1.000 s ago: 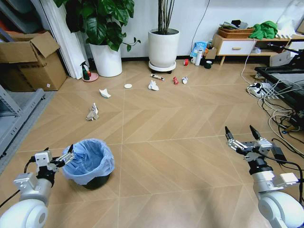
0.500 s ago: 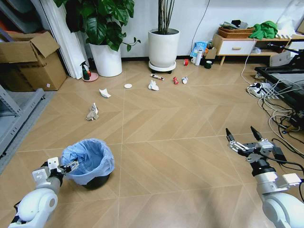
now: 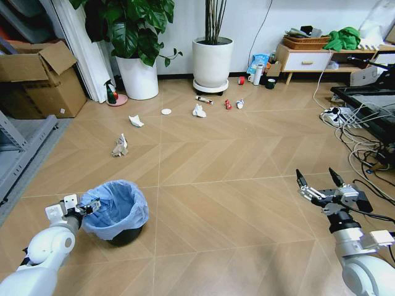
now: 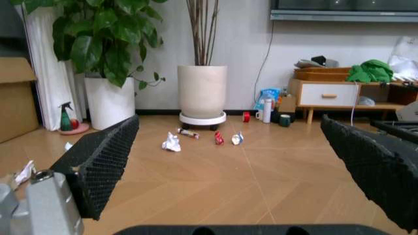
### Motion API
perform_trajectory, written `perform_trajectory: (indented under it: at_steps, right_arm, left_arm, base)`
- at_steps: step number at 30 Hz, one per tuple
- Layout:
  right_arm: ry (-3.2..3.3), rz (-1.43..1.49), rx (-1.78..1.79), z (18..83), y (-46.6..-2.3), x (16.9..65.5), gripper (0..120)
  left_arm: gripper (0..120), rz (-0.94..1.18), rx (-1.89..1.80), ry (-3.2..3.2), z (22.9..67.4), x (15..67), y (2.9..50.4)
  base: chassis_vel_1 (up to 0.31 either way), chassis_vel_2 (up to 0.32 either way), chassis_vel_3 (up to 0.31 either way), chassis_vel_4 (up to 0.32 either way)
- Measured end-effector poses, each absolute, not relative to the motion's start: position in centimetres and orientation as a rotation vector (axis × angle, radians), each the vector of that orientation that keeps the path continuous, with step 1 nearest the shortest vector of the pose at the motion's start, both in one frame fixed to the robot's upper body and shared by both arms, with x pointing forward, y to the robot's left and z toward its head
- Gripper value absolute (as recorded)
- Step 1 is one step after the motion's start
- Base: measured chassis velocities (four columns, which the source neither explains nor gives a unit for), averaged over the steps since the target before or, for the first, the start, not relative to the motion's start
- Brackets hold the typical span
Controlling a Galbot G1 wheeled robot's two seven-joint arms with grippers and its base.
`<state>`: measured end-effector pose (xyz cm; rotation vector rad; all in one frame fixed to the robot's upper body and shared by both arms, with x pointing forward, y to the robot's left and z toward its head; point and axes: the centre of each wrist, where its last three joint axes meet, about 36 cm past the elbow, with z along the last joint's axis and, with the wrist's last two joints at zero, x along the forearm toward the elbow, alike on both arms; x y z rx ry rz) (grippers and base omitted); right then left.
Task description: Pick up the trash bin and place the garbage on the floor into it.
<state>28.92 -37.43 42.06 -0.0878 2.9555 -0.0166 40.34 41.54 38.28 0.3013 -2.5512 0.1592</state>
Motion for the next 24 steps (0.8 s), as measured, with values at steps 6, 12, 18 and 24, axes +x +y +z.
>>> perform_trajectory:
  at_steps: [6,12,18,24]
  right_arm:
    - [2.955,-0.019,-0.091,42.18,-37.40,28.93,100]
    - [2.955,-0.013,-0.097,42.26,-37.15,28.88,100]
    - [2.952,-0.027,-0.100,42.53,-37.40,28.93,100]
    - [2.949,-0.035,-0.103,42.74,-37.58,29.07,100]
  left_arm:
    - [47,0.144,0.278,-2.522,38.10,39.46,42.04]
    - [22,0.138,0.284,-2.505,38.03,39.49,42.51]
    - [4,0.130,0.278,-2.489,37.87,39.58,42.46]
    - [0,0.130,0.262,-2.479,37.60,39.34,42.13]
  base:
    - [0.000,0.000,0.000,0.000]
    - [0.000,0.000,0.000,0.000]
    - [0.000,0.000,0.000,0.000]
    - [0.000,0.000,0.000,0.000]
